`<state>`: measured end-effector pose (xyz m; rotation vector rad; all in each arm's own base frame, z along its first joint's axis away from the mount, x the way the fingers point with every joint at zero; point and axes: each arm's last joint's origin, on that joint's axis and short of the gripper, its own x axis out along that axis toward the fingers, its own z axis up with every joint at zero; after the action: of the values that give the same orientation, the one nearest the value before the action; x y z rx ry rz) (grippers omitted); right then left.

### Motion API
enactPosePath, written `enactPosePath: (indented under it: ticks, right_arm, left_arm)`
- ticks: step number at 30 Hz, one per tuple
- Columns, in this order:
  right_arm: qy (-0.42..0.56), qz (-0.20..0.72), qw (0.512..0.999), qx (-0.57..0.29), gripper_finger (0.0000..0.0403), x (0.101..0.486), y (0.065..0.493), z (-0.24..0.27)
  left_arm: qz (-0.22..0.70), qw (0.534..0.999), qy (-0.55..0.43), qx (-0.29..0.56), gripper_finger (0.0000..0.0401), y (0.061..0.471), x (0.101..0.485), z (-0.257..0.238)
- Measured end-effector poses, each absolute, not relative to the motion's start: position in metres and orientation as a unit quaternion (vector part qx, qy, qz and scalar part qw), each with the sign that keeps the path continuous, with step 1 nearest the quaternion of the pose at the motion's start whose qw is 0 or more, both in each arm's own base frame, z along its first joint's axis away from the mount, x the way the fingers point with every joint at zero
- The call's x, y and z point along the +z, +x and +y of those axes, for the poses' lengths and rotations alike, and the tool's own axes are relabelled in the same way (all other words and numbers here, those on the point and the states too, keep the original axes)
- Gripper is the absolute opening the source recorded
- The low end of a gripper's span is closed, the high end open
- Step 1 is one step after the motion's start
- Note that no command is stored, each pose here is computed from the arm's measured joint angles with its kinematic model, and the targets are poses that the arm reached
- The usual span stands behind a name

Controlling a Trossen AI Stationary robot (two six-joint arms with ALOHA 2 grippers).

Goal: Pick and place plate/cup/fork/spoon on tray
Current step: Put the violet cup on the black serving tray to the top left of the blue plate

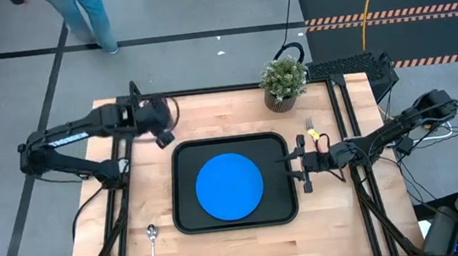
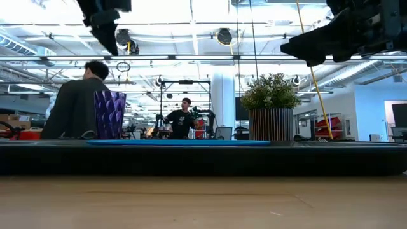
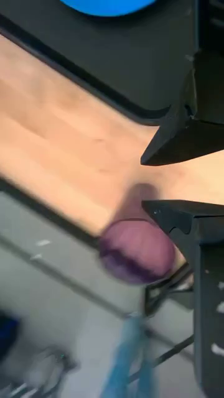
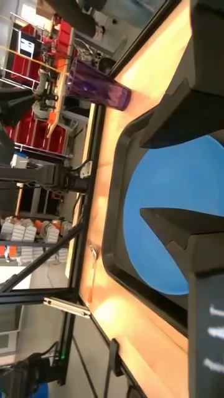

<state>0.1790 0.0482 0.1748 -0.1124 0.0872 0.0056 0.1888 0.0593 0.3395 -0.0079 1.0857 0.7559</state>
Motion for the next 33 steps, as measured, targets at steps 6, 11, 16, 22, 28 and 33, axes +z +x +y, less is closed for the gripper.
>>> enactPosePath:
  ticks: [6,11,16,22,28,33]
  right_arm:
    - [-0.071,0.058,0.996,0.004,0.0157,0.172,0.179,0.048]
    - [-0.090,0.058,0.994,0.003,0.0157,0.172,0.179,0.047]
    - [-0.103,0.061,0.993,-0.003,0.0157,0.172,0.179,0.045]
    - [-0.103,0.078,0.991,-0.013,0.0157,0.168,0.180,0.041]
    - [-0.086,0.084,0.993,-0.018,0.0157,0.167,0.180,0.039]
    - [-0.084,0.095,0.992,-0.018,0.0157,0.165,0.180,0.039]
  left_arm:
    - [0.548,0.760,-0.103,0.332,0.0104,0.176,0.332,0.101]
    - [0.540,0.748,-0.191,0.336,0.0104,0.162,0.326,0.132]
    - [0.540,0.724,-0.237,0.359,0.0104,0.156,0.318,0.154]
    - [0.574,0.703,-0.242,0.343,0.0104,0.171,0.299,0.166]
    - [0.606,0.686,-0.237,0.326,0.0105,0.182,0.283,0.175]
    - [0.613,0.682,-0.225,0.329,0.0104,0.183,0.280,0.177]
